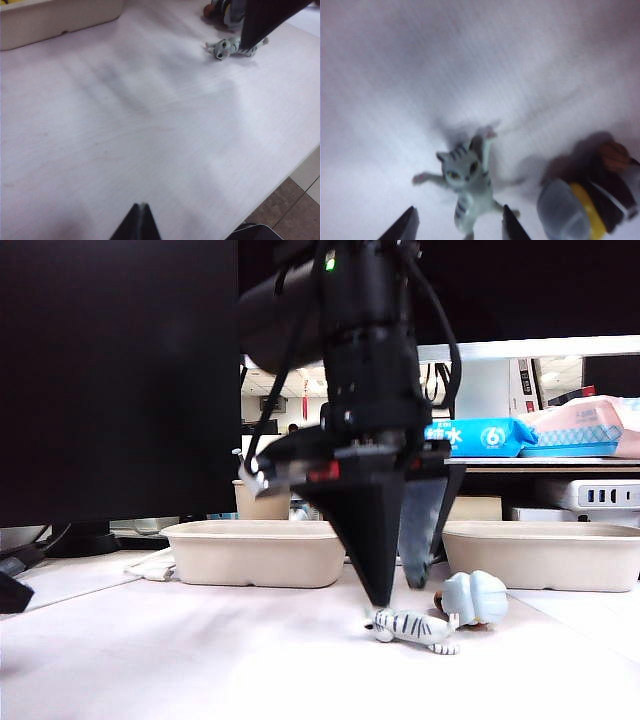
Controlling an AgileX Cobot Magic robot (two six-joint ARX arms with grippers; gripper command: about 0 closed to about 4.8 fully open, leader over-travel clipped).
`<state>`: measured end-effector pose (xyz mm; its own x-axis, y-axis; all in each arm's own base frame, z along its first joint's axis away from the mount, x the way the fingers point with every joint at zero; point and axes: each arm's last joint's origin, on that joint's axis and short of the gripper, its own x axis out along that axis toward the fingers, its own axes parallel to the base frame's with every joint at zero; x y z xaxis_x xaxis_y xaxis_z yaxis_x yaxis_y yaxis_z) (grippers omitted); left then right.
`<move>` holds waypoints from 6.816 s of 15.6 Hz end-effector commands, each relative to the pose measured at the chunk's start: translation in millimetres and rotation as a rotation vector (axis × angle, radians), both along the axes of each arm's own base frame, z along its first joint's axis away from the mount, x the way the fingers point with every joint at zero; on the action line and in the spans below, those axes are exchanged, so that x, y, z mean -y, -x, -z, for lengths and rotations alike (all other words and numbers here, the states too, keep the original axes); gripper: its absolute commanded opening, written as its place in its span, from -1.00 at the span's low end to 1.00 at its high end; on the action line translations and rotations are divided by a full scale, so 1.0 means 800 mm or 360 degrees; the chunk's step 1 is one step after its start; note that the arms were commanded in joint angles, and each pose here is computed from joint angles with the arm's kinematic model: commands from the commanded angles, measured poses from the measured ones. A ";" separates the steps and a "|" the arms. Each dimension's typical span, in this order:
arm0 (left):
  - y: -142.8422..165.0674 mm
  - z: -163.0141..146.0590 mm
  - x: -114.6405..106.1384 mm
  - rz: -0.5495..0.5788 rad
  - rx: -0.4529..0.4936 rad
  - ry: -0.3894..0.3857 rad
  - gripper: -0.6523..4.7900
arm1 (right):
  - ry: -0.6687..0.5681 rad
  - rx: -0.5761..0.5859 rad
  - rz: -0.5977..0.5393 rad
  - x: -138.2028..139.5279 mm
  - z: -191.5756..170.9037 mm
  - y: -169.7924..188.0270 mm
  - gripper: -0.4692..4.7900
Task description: Put the dolls with similar sizes into the same paper box, while dolls with different sizes go into separate paper boxes.
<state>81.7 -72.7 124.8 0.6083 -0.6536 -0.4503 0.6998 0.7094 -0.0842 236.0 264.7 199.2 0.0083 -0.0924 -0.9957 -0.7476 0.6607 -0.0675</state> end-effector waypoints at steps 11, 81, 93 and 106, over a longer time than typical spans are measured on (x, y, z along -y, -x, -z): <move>0.006 -0.002 0.007 0.0107 0.0016 0.0012 -0.78 | -0.0037 -0.0116 0.0066 0.009 0.018 -0.016 -0.07; -0.010 -0.006 -0.016 -0.0220 0.0058 0.0064 -0.78 | -0.0155 -0.0003 0.0987 0.081 0.025 -0.089 -0.04; -0.008 -0.014 -0.017 -0.0225 0.0155 0.0134 -0.78 | -0.0704 -0.0075 0.0955 0.067 -0.016 -0.091 -0.29; -0.013 -0.033 -0.047 -0.0585 0.0419 0.0257 -0.78 | -0.1263 0.0281 0.0830 0.024 -0.061 -0.155 -0.29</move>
